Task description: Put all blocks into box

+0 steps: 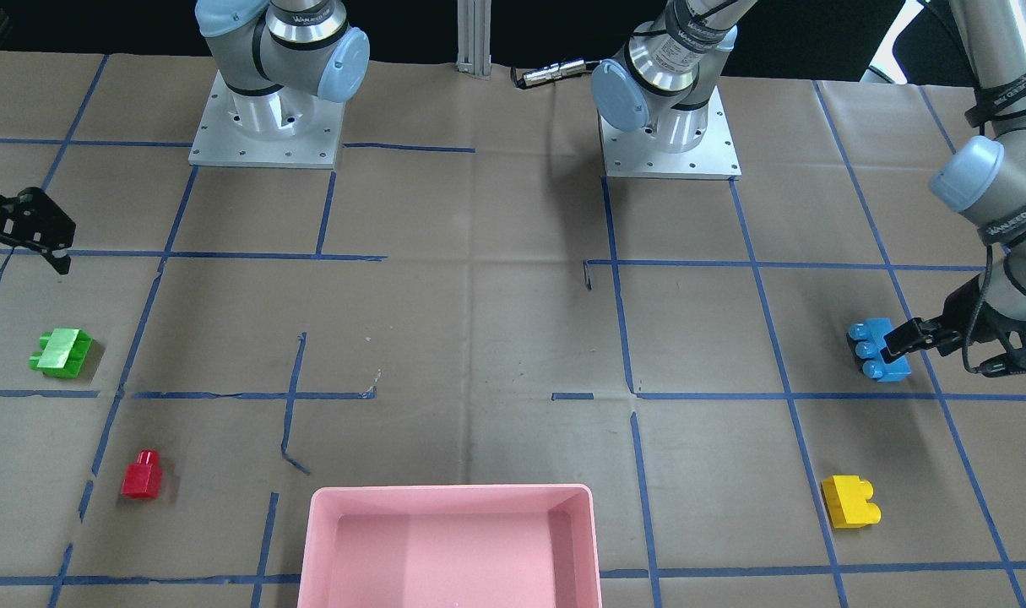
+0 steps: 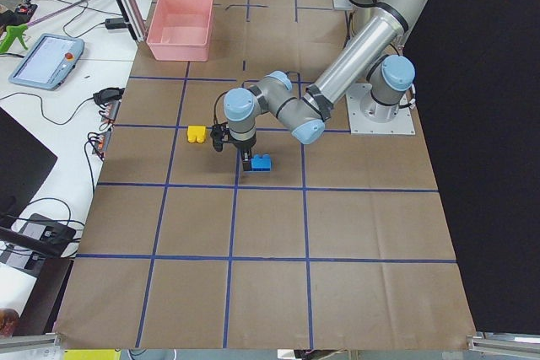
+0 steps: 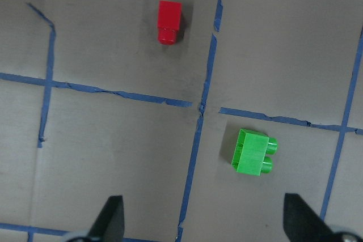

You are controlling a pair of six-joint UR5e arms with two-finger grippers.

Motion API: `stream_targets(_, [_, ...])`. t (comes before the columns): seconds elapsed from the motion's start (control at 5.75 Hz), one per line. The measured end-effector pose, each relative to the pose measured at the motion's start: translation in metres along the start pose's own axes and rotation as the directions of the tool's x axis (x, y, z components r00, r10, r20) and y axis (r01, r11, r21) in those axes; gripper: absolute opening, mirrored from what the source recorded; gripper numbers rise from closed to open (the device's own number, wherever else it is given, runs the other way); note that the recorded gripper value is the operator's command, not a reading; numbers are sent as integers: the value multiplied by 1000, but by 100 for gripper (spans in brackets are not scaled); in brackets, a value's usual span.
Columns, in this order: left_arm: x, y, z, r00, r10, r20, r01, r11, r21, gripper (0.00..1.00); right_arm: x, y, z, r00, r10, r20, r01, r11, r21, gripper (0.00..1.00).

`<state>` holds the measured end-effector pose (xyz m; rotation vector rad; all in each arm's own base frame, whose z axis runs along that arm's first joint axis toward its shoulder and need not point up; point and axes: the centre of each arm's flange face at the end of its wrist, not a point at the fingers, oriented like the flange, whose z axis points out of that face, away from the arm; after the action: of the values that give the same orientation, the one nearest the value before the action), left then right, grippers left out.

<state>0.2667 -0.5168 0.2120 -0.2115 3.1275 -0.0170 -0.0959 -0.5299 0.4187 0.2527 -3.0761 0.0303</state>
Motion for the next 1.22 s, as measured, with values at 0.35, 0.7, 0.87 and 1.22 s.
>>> stream_targets(0.35, [7, 11, 25, 1000, -2, 22, 2, 999, 35, 99, 52, -19, 59, 1000, 24, -7, -24, 1000, -7, 96])
stream_targets(0.7, [10, 18, 34, 1000, 5, 14, -6, 1000, 21, 99, 69, -3, 109, 998, 63, 17, -62, 997, -42, 99])
stream_targets(0.87, [11, 21, 37, 1000, 9, 11, -9, 1000, 13, 99, 79, 12, 129, 995, 98, 23, -97, 994, -45, 99])
stream_targets(1.22, [8, 22, 37, 1000, 24, 14, -25, 1000, 15, 75, 82, 30, 158, 989, 144, 32, -142, 988, -57, 99])
